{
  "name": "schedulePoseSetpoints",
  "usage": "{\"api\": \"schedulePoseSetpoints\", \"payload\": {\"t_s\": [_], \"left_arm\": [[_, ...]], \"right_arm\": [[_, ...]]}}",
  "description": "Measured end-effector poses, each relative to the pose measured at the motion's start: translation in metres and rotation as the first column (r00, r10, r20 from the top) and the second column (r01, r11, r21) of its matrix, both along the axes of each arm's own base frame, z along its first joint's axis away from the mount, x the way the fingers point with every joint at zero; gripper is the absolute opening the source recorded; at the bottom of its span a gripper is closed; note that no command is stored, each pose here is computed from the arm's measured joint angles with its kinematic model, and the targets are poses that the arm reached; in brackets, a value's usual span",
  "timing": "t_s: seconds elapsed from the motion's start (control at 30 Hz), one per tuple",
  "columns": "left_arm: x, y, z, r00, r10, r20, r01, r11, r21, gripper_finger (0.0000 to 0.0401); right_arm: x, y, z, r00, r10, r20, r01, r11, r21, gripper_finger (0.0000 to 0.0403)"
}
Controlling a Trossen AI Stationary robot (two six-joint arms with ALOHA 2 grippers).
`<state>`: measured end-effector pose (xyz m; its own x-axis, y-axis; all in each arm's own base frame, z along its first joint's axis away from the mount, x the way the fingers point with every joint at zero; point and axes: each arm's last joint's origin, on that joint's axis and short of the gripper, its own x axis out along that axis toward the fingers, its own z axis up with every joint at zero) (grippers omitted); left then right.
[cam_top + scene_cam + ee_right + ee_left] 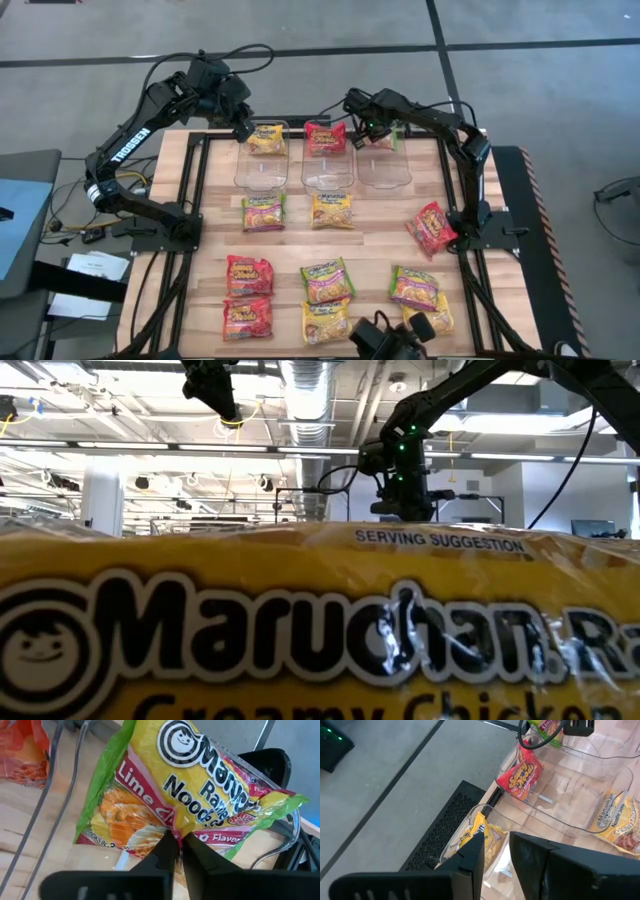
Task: Sort Maruchan noodles
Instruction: Put the green noodle pack into the right transparent bin
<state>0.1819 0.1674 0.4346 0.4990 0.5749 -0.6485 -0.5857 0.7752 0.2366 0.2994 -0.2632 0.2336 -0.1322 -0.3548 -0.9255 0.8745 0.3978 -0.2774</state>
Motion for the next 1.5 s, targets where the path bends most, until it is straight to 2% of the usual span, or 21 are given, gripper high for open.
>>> {"api": "schedulePoseSetpoints", "payload": {"t_s": [0.33,0.63,1.5], "left_arm": [[0.0000,0.0000,0.0000,1.000,0.001,0.000,-0.001,1.000,0.000,0.0080],[0.0000,0.0000,0.0000,1.000,0.000,-0.001,0.000,1.000,0.001,0.0080],[-0.0001,0.0001,0.0000,1.000,0.001,-0.001,-0.001,1.000,0.001,0.0080]], "right_arm": [[0.0010,-0.0021,0.0006,1.000,-0.004,0.000,0.004,0.999,-0.036,0.0126],[0.0030,-0.0002,0.0006,1.000,0.002,0.001,-0.002,0.999,-0.038,0.0170],[0.0060,0.0045,0.0005,1.000,0.016,-0.006,-0.016,0.999,-0.034,0.0179]]}}
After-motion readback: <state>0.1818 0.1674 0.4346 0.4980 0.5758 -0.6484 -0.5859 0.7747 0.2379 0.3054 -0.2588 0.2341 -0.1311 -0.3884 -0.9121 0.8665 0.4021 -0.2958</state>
